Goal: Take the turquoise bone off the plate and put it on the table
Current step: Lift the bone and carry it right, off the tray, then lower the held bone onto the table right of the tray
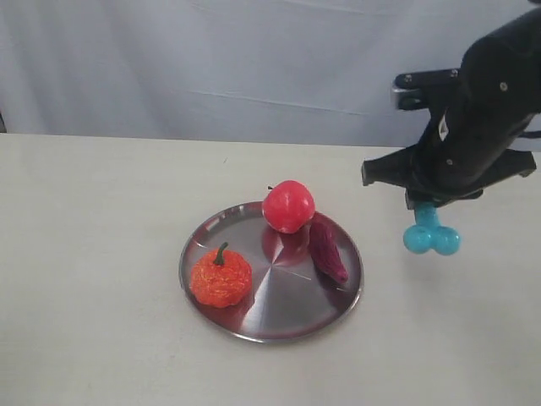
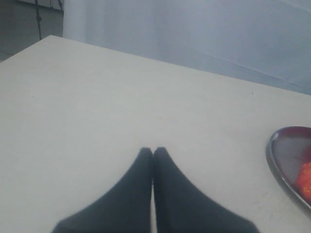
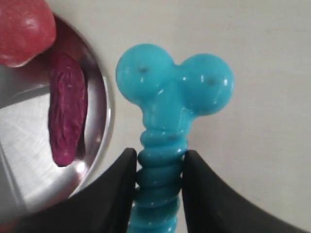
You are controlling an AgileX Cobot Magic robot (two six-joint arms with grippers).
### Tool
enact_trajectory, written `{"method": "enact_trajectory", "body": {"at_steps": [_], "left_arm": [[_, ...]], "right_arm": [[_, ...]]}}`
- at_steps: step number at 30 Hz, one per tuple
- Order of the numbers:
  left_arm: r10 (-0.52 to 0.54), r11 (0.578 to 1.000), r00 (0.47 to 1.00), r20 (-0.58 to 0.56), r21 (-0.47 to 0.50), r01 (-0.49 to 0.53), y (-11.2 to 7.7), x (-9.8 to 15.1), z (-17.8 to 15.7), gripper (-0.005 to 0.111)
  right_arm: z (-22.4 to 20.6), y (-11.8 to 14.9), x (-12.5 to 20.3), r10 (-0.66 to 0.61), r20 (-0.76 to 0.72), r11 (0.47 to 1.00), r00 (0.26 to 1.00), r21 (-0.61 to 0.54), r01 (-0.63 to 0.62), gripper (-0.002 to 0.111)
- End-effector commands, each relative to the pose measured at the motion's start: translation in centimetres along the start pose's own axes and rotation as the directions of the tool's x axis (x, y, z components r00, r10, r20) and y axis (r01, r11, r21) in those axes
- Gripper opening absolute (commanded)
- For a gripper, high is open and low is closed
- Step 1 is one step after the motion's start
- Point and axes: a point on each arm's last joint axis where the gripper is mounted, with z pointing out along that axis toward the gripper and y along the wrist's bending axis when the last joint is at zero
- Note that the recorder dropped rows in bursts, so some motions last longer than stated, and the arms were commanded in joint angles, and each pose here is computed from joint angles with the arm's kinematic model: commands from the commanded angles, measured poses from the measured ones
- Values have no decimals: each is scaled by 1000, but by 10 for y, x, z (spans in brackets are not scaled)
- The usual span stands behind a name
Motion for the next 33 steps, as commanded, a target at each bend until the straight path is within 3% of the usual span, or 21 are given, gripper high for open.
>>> {"method": "enact_trajectory", "body": {"at_steps": [1,14,33], "left_arm": [[0,1000,1000,3,5,0,0,0,0,0],[0,1000,1000,3,5,0,0,0,0,0],[0,1000,1000,3,5,0,0,0,0,0]], "right_arm": [[37,-6,13,-12,-19,1000,1000,-5,12,0],[103,8,30,-35,-91,999,995,-32,33,0],[122,12,35,-39,-103,999,994,-42,35,0]]}}
